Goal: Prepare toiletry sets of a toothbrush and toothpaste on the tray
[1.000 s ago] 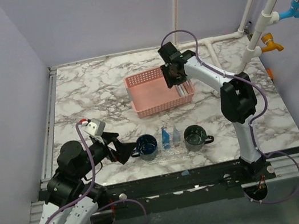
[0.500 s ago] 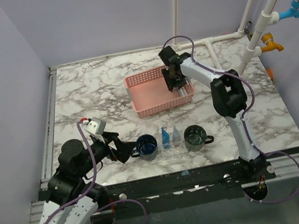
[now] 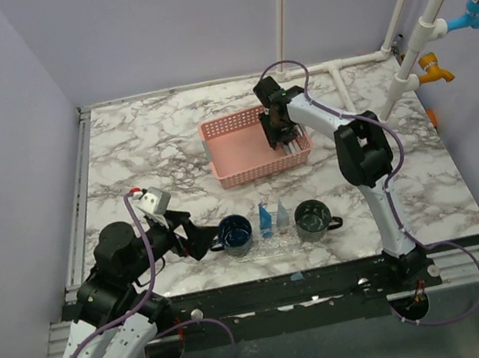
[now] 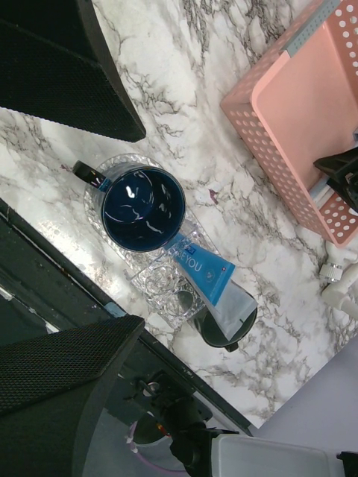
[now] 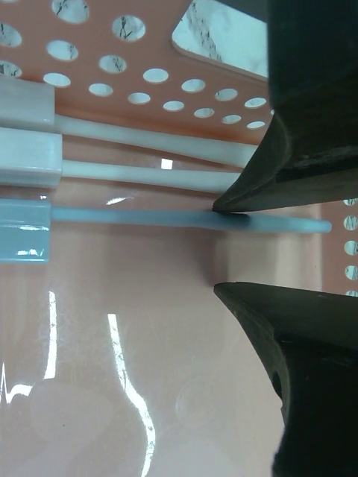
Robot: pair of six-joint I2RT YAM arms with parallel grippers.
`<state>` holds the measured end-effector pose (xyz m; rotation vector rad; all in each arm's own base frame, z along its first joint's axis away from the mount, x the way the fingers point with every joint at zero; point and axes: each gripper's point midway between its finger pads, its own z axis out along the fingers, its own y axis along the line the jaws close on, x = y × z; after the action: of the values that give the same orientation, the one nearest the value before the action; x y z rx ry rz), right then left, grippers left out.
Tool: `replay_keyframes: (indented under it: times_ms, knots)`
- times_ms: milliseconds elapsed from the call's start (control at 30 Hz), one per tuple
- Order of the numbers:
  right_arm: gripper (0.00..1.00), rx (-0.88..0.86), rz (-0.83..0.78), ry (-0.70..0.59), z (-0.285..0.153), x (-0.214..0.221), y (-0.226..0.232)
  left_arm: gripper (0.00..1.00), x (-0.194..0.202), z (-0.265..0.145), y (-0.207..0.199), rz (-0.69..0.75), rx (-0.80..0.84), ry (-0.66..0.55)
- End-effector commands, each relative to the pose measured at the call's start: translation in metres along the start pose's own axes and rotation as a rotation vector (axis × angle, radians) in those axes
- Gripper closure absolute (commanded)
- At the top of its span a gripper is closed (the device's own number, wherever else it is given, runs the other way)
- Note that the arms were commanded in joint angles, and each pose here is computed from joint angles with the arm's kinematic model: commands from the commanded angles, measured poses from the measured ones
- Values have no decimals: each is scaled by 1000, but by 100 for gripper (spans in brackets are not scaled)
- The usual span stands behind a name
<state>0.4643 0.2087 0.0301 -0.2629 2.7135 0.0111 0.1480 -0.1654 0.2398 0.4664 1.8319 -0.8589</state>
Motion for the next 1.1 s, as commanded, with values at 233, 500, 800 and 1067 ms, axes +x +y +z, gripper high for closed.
replay_keyframes:
  times_ms: [233,500,800,1067]
  knots:
    - [68,-22,-2,70,20,19,1,1,1,3,4,13,-13,1]
    - [93,-20,-11,93,24,26,1,1,1,3,4,13,-12,2]
    - [100,-78,11,-9,-3,1,10,1,1,3,4,13,-13,0]
    - [100,-161,29,-160,-46,-27,19,1,0,2,4,14,-17,-4]
